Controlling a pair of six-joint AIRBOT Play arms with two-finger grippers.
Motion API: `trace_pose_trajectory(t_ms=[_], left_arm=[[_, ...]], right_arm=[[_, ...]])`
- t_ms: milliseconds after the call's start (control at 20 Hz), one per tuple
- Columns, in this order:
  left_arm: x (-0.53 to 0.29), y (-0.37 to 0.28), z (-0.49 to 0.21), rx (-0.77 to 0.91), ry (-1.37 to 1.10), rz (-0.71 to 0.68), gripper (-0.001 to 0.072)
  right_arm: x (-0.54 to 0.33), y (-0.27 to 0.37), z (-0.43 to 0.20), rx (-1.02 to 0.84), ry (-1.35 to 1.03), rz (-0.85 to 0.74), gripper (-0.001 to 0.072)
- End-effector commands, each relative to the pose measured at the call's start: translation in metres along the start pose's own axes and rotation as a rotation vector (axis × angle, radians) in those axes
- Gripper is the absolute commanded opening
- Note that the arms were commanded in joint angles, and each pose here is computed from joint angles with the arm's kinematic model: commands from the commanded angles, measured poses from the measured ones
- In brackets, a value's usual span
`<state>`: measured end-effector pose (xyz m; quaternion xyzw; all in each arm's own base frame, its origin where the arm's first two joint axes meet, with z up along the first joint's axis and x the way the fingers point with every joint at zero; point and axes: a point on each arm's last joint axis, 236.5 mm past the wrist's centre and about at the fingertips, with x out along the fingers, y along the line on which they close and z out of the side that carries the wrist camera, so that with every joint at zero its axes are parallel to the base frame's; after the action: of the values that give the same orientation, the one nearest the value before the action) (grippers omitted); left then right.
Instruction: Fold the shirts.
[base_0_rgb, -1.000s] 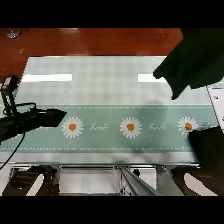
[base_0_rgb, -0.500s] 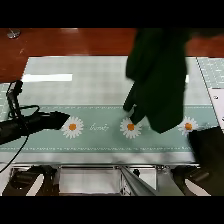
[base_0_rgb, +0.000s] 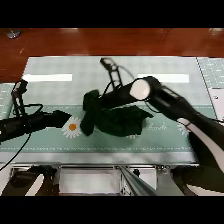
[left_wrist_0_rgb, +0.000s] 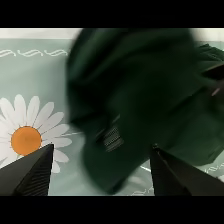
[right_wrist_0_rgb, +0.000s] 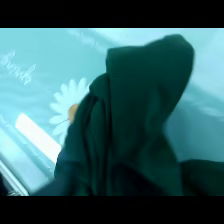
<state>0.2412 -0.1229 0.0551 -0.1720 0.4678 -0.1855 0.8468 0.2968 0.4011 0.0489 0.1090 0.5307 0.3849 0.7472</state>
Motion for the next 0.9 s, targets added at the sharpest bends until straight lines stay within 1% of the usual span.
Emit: trace_pose_trajectory(t_ms=[0, 100, 200, 300, 350, 400, 450, 500, 550, 650, 700, 850], left_arm=[[0.006, 0.003, -0.005, -0.01, 0.034, 0.004, 0.0701], [0.007, 0.007, -0.005, 0.005, 0.038, 0.016, 0.0701], [0.007, 0.021, -0.019, -0.028, 0.108, 0.067, 0.0701], [0.01, 0.036, -0.048, -0.094, 0.212, 0.108, 0.0701], [0.018, 0.035, -0.065, -0.135, 0.257, 0.087, 0.0701], [0.028, 0.036, -0.082, -0.178, 0.295, 0.069, 0.0701], [0.039, 0.041, -0.099, -0.233, 0.326, 0.063, 0.0701], [0.05, 0.043, -0.109, -0.285, 0.335, 0.05, 0.0701], [0.061, 0.038, -0.11, -0.331, 0.317, 0.006, 0.07], [0.077, 0.019, -0.087, -0.389, 0.21, -0.115, 0.07], [0.083, 0.016, -0.08, -0.406, 0.188, -0.141, 0.0699], [0.1, 0.023, -0.107, -0.413, 0.313, -0.121, 0.0698]], right_arm=[[0.019, -0.012, -0.011, 0.095, 0.077, 0.055, 0.0618], [-0.032, -0.057, 0.006, 0.152, 0.08, 0.007, 0.0617], [-0.108, -0.124, 0.014, 0.201, 0.047, -0.127, 0.0617], [-0.185, -0.196, -0.007, 0.285, 0.002, -0.335, 0.0617], [-0.216, -0.228, -0.027, 0.349, -0.028, -0.421, 0.0617], [-0.233, -0.251, -0.053, 0.432, -0.057, -0.465, 0.0617], [-0.238, -0.266, -0.077, 0.513, -0.089, -0.47, 0.0616], [-0.234, -0.271, -0.1, 0.58, -0.11, -0.446, 0.0616], [-0.224, -0.269, -0.121, 0.625, -0.123, -0.401, 0.0616], [-0.197, -0.256, -0.153, 0.667, -0.109, -0.315, 0.0615], [-0.184, -0.249, -0.167, 0.692, -0.084, -0.28, 0.0615], [-0.148, -0.229, -0.196, 0.709, 0.009, -0.21, 0.0615]])
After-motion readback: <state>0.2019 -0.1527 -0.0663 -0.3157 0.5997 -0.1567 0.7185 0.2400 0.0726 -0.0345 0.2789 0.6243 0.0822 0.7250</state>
